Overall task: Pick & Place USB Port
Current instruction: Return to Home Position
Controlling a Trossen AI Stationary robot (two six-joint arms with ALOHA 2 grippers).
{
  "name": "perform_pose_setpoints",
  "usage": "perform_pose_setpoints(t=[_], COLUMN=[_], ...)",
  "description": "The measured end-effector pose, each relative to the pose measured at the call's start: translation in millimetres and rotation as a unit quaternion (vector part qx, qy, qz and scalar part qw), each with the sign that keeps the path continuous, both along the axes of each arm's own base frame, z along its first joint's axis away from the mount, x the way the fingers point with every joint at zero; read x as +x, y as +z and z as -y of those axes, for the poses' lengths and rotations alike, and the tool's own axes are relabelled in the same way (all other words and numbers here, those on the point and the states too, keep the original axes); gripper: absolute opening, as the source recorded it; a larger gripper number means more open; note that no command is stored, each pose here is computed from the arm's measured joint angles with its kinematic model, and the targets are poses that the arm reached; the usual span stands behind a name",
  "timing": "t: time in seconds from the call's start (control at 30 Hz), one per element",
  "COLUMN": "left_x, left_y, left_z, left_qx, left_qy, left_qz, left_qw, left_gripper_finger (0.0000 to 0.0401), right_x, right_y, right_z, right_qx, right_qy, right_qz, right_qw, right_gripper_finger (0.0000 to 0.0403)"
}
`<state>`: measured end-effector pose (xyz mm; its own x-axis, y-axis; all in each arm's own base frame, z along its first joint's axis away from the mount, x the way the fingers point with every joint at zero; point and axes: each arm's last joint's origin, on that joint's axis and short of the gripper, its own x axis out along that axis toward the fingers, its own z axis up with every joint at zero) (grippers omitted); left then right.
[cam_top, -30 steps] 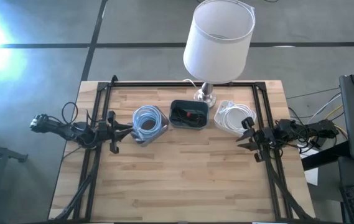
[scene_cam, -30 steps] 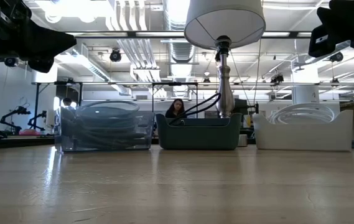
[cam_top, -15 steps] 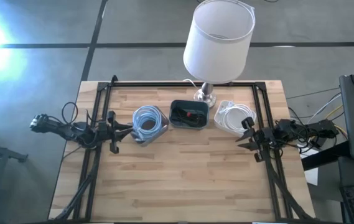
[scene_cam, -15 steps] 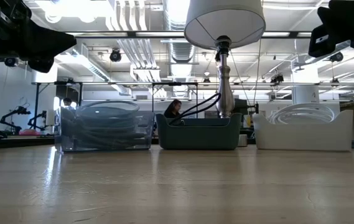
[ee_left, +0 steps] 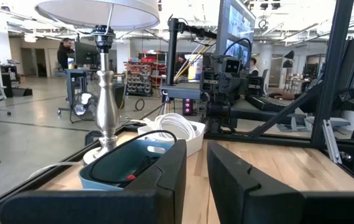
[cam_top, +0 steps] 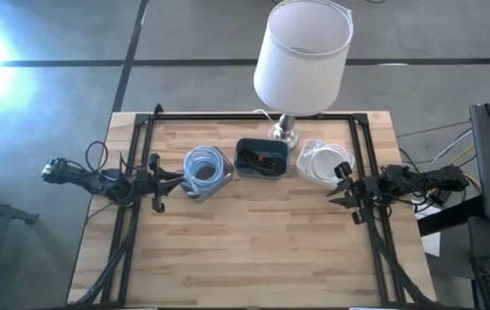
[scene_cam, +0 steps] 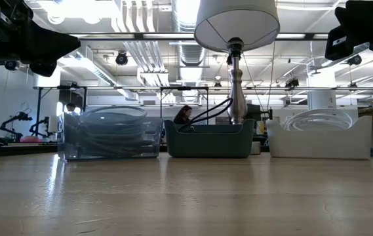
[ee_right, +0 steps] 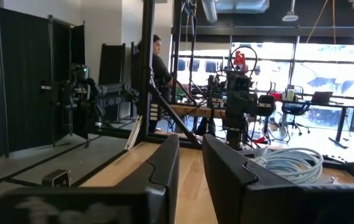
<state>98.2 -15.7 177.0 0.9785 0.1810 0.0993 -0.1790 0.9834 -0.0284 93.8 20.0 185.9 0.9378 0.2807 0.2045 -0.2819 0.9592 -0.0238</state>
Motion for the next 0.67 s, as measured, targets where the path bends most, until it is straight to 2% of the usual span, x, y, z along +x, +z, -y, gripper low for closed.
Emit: perform_pose_setpoints(t=[0.47,0.67], left_x=[0.0,0.0], left_y=[0.0,0.0], left_z=[0.0,0.0], left_qx=[0.0,0.0], left_qy=[0.0,0.0], left_qz=[0.0,0.0], left_qw=[1.0,1.0], left_gripper_finger=[0.0067,0.0067], right_x=[0.0,0.0], right_y=[0.1,0.1], right_z=[0.0,0.0], right_qx=[0.0,0.0], right_qy=[0.0,0.0], right_qz=[0.0,0.0], right_qw=[1.0,1.0], right_gripper_finger=[0.0089,0.0083])
